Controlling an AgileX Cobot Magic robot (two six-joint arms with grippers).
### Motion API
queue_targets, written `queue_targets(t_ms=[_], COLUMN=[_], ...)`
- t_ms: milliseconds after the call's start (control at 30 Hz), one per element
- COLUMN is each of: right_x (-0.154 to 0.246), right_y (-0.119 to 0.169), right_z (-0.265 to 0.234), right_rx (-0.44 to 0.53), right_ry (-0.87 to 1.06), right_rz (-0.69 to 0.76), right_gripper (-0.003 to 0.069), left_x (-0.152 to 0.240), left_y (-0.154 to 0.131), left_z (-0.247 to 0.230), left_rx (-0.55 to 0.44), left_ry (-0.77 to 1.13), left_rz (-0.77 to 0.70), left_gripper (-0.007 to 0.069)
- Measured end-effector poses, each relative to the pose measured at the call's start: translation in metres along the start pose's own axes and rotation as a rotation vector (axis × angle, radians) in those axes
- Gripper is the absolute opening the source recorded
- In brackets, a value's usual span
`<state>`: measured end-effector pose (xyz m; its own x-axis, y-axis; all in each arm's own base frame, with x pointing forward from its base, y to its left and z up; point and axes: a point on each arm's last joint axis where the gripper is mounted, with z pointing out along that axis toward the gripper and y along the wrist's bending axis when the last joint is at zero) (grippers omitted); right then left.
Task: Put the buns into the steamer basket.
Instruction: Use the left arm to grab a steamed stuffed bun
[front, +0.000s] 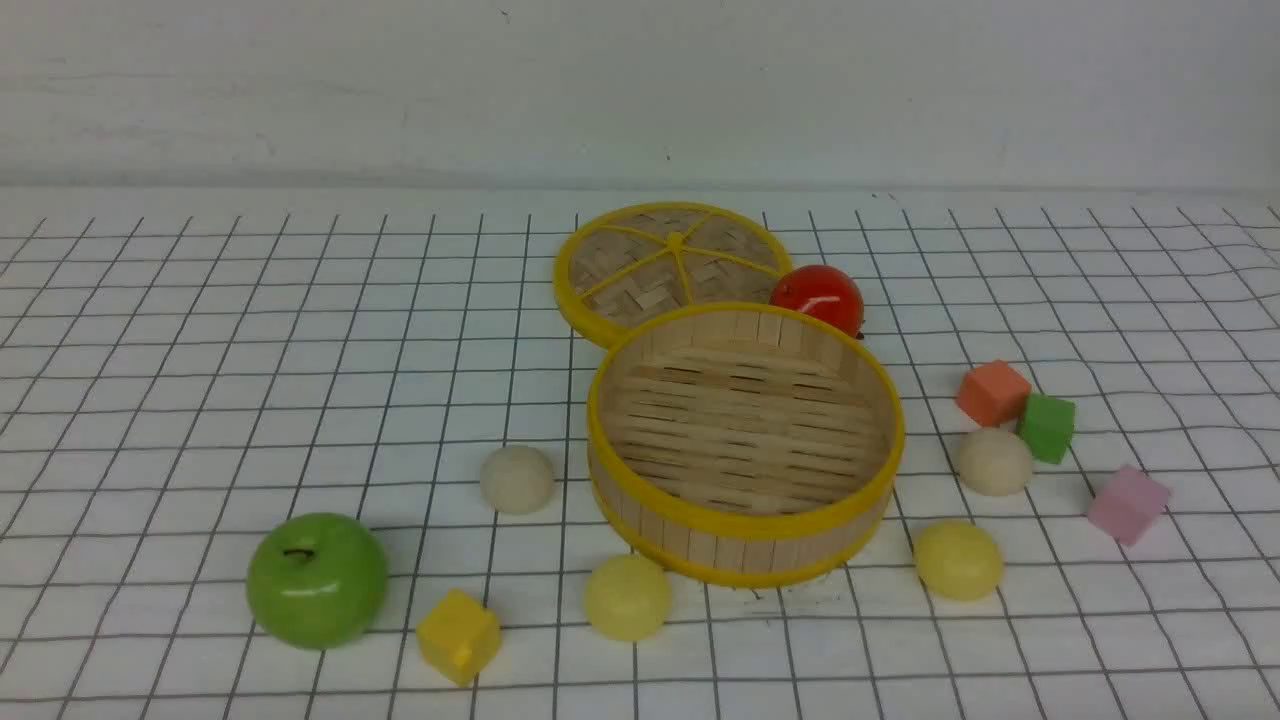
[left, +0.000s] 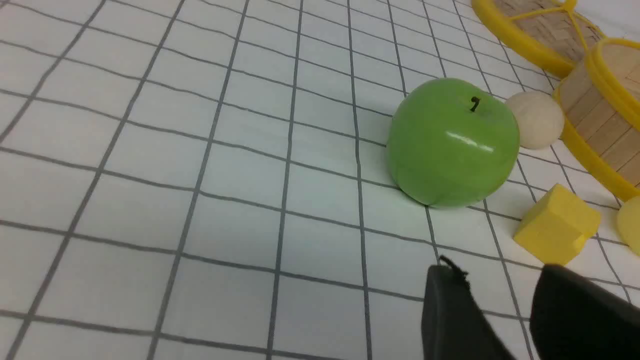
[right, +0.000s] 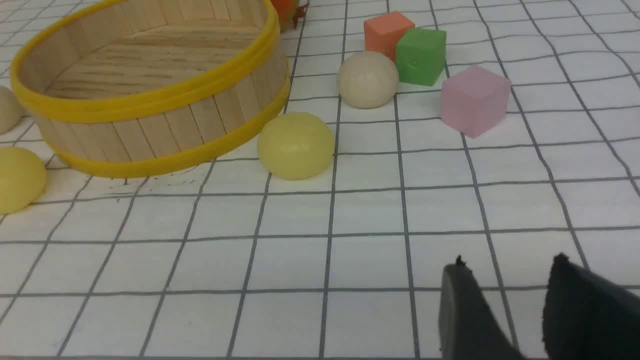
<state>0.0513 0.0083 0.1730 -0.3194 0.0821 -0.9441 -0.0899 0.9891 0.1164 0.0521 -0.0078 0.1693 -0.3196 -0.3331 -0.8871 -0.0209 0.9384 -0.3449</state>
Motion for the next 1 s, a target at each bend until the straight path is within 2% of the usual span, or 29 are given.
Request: queue_targets(t_ms=[567,633,667,800,900,1000], right_x=[0.000,0.000,0.000,0.000,0.000,0.000], right_y=[0.000,0.000,0.000,0.000,0.000,0.000], right_z=[0.000,0.000,0.000,0.000,0.000,0.000], right_rx=[0.000,0.000,0.000,0.000,0.000,0.000], right_ry=[0.000,0.000,0.000,0.000,0.000,0.000], right_rz=[0.000,0.000,0.000,0.000,0.000,0.000], right_gripper=[0.0239,0.0239,0.0239,0.0239,0.0239,0.0239], left_x=[-0.001,-0.007,-0.009,-0.026,-0.036,-0.044], left_y=[0.000,-0.003,-0.005,-0.008,-0.004,-0.008], left_z=[0.000,0.000,-0.001,-0.004,-0.007,-0.012], left_rx=[0.004,0.036,0.085,0.179,0.207,0.235], left_ry=[-0.015,-0.070,-0.093,-0.254,-0.364,-0.374], left_rz=[-0.006,-0.101,-0.178,-0.650,-0.778,-0.805], left_gripper=[0.0237,0.0237,0.0237,0.0237,0.0233,0.0188])
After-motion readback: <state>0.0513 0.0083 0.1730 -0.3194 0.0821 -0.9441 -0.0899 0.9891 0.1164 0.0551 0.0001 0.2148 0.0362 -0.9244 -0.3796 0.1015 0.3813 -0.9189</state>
